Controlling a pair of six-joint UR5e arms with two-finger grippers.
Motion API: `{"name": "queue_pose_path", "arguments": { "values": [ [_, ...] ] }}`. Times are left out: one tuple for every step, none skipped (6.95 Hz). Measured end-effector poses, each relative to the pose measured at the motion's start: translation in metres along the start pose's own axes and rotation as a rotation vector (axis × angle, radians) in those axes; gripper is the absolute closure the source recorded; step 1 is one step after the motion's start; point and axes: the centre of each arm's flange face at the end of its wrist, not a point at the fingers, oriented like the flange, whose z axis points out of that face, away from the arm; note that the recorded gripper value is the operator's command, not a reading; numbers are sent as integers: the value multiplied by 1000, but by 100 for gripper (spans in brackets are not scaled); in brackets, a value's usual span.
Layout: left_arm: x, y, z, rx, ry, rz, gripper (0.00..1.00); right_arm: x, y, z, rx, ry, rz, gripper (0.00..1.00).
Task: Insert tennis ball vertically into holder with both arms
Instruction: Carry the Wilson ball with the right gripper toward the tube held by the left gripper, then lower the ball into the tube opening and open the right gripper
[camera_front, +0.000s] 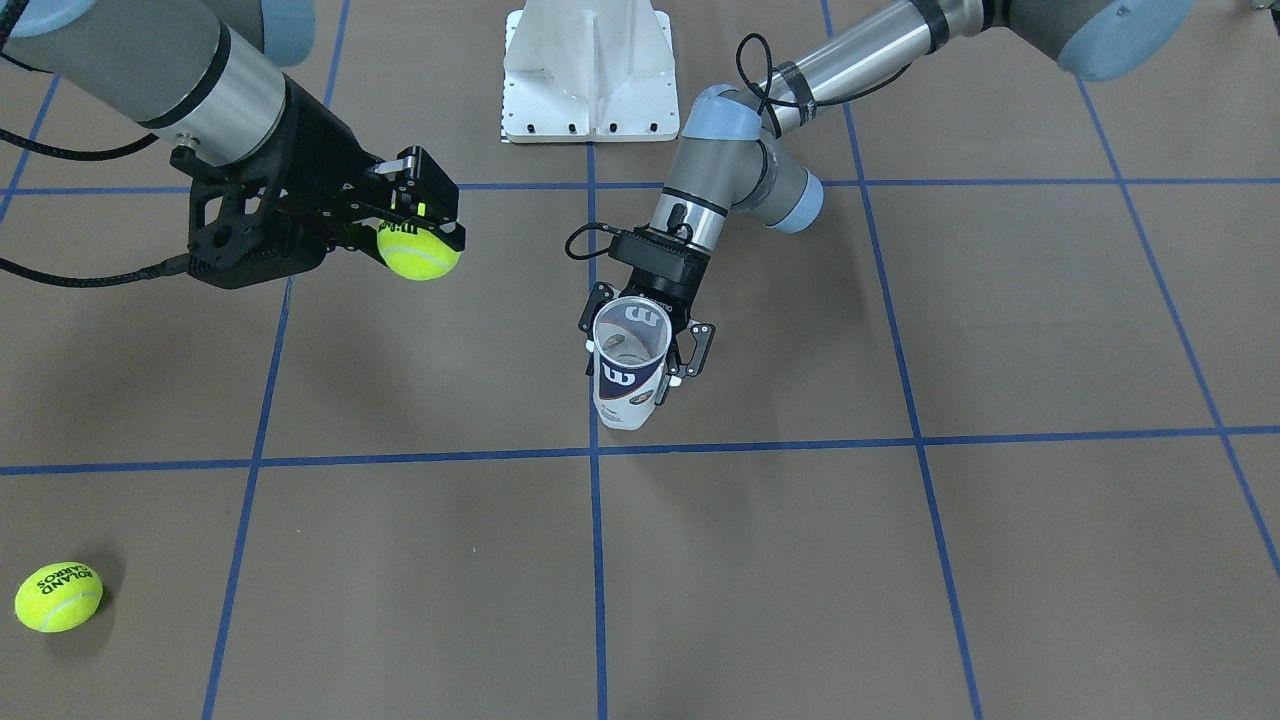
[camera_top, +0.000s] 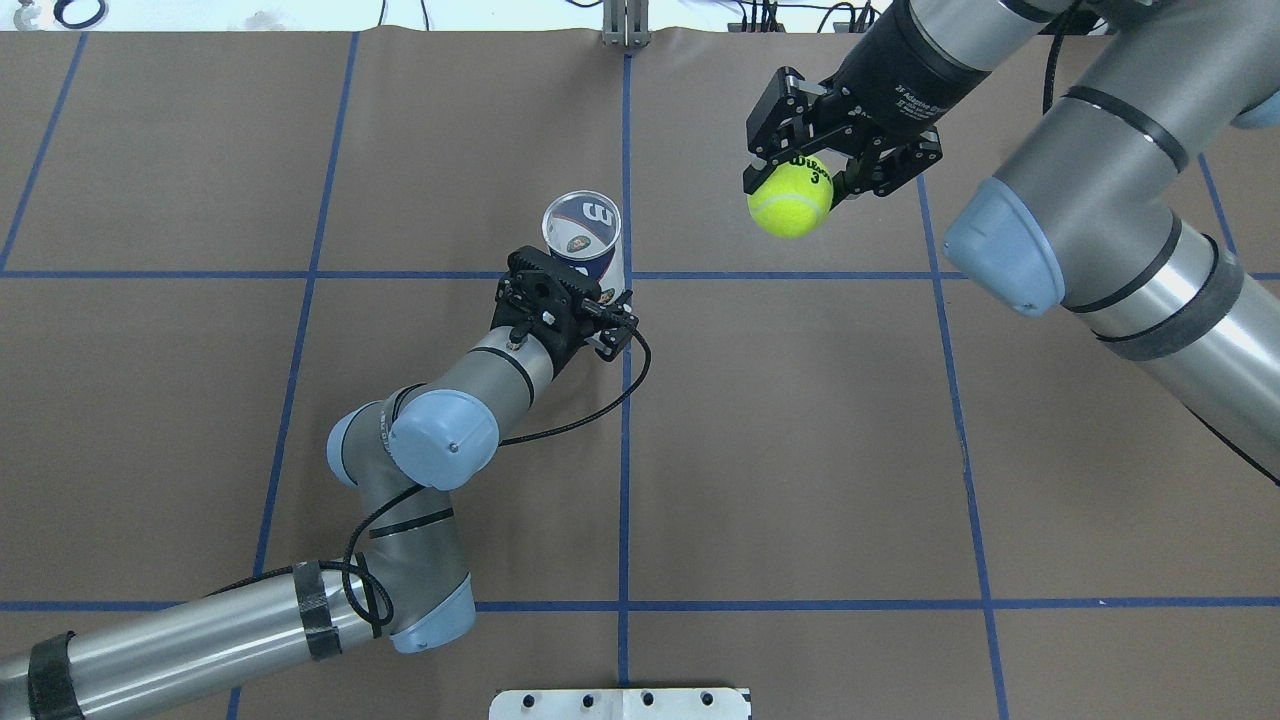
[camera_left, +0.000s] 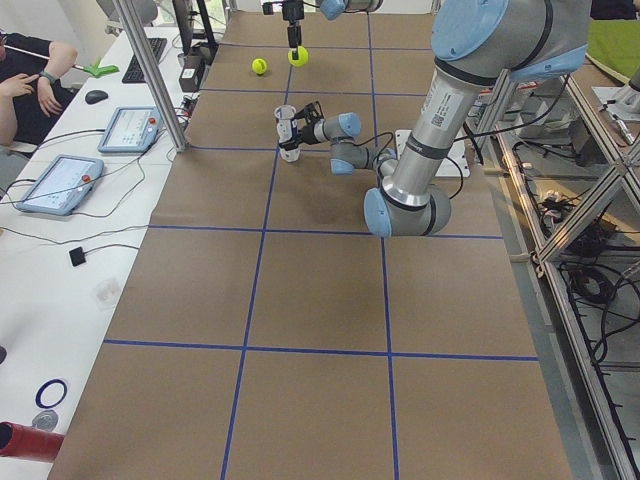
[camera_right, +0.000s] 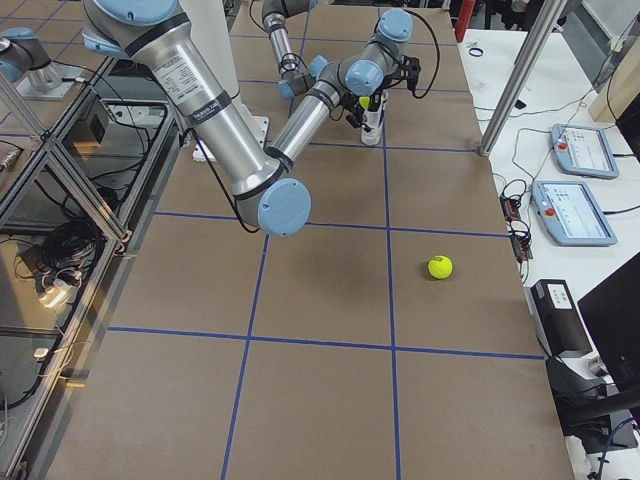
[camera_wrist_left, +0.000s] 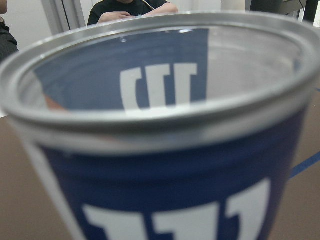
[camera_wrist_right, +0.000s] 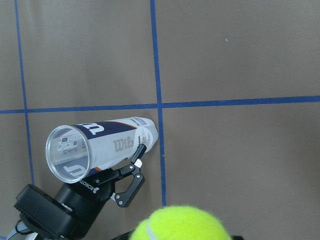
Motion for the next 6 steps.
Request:
{"name": "queue_pose_path", "arguments": {
  "values": [
    [0, 0, 0, 1, 1, -2, 13, -11, -1, 1, -1, -5, -2, 100],
    [1, -1, 0, 2, 2, -4, 15, -25, -7, 3, 0, -8, 2, 100],
    [3, -3, 0, 5, 4, -6, 17, -48, -20, 8, -2, -7, 8, 100],
    [3, -4, 0, 6, 5, -7, 17, -73, -31, 18, -6, -1, 12, 100],
    [4, -5, 0, 7, 6, -8, 17, -96, -39, 32, -5, 13, 16, 100],
    [5, -6, -1, 8, 8, -9, 17, -112, -44, 45, 3, 30, 18, 100]
  ]
}}
